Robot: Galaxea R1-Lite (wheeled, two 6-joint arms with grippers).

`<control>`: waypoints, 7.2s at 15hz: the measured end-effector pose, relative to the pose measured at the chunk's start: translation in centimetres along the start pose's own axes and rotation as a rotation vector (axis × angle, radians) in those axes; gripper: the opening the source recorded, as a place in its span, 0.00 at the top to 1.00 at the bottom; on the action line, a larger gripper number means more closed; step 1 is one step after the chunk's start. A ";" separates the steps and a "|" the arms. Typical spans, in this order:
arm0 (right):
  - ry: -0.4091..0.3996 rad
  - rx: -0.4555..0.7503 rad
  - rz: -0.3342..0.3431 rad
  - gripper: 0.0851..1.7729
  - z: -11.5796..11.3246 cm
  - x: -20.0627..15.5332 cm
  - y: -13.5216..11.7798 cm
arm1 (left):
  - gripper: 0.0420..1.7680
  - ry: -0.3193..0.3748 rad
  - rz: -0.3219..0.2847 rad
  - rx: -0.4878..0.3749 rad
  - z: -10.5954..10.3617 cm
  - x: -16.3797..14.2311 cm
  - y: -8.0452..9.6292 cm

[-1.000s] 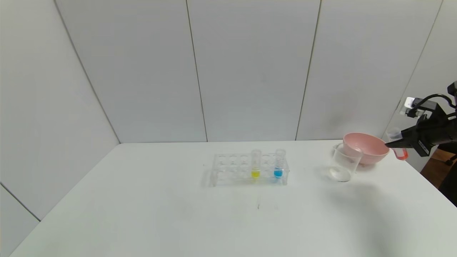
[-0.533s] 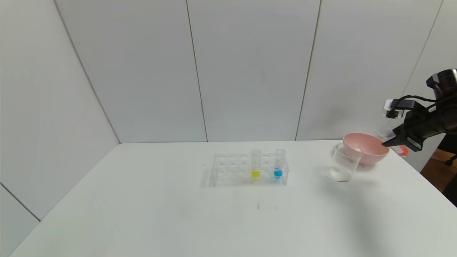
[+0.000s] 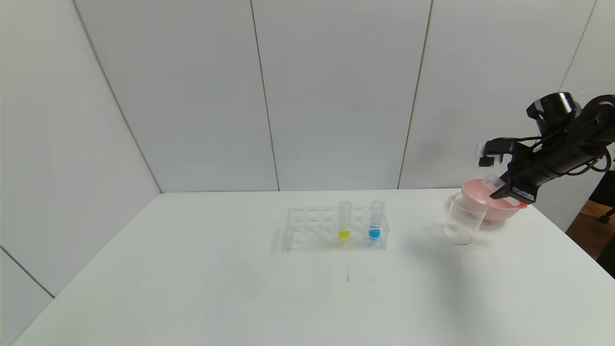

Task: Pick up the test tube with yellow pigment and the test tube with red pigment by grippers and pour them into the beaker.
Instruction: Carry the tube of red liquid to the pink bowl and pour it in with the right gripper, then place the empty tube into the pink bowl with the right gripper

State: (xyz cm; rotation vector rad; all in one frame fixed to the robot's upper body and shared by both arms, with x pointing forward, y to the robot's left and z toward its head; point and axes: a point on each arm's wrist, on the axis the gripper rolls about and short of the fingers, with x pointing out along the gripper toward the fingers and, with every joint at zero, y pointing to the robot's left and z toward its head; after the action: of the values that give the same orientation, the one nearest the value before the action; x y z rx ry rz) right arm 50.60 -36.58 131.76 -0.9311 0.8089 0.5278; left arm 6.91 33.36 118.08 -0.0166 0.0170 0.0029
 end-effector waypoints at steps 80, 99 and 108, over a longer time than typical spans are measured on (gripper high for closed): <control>0.320 -0.313 -0.303 0.75 5.3 -1.5 1.4 | 0.03 0.000 0.000 0.000 0.0 0.0 0.0; -0.541 0.746 -0.183 0.75 -2.4 -7.0 -5.6 | 0.03 0.000 0.000 0.000 0.0 0.0 0.0; -0.681 0.863 -0.371 0.75 -3.5 -2.5 -7.0 | 0.03 0.000 0.000 0.000 0.0 0.0 0.0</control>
State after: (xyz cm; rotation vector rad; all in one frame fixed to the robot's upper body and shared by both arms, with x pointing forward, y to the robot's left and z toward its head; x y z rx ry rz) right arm 52.74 -43.29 136.02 -0.0569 0.1714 0.1069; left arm 6.91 33.36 118.08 -0.0161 0.0170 0.0029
